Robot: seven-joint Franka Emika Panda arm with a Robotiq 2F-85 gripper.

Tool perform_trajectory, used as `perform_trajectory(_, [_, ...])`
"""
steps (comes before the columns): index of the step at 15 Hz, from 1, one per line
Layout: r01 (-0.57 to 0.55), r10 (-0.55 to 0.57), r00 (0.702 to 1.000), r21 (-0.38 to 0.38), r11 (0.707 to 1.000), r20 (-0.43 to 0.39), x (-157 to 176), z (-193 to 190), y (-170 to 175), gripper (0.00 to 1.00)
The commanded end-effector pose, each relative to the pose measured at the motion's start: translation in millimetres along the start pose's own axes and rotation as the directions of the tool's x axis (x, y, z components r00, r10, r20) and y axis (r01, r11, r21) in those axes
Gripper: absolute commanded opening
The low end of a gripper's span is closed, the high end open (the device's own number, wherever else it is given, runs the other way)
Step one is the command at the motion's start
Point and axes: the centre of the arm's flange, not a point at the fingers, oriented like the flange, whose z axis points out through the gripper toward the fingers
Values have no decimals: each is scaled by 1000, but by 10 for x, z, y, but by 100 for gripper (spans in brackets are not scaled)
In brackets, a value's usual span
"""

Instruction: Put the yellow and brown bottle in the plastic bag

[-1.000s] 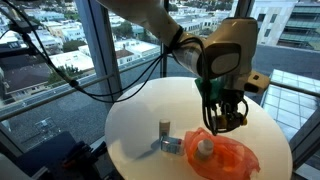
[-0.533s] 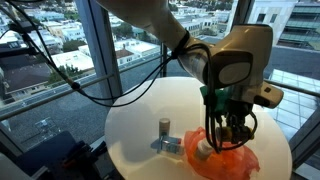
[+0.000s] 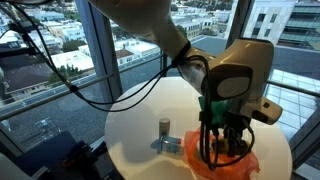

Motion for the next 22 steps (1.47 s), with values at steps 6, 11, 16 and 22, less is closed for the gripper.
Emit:
perform_trajectory(6, [-4, 5, 1000, -27, 1000, 15, -41, 132, 116, 29])
perform_trajectory(11, [1, 1, 1000, -43, 999, 28, -79, 226, 94, 29])
perform_trajectory(16, [-1, 3, 999, -48, 999, 36, -81, 251, 80, 46])
perform_trajectory(22, [4, -3, 999, -24, 1000, 47, -107, 5, 45, 100])
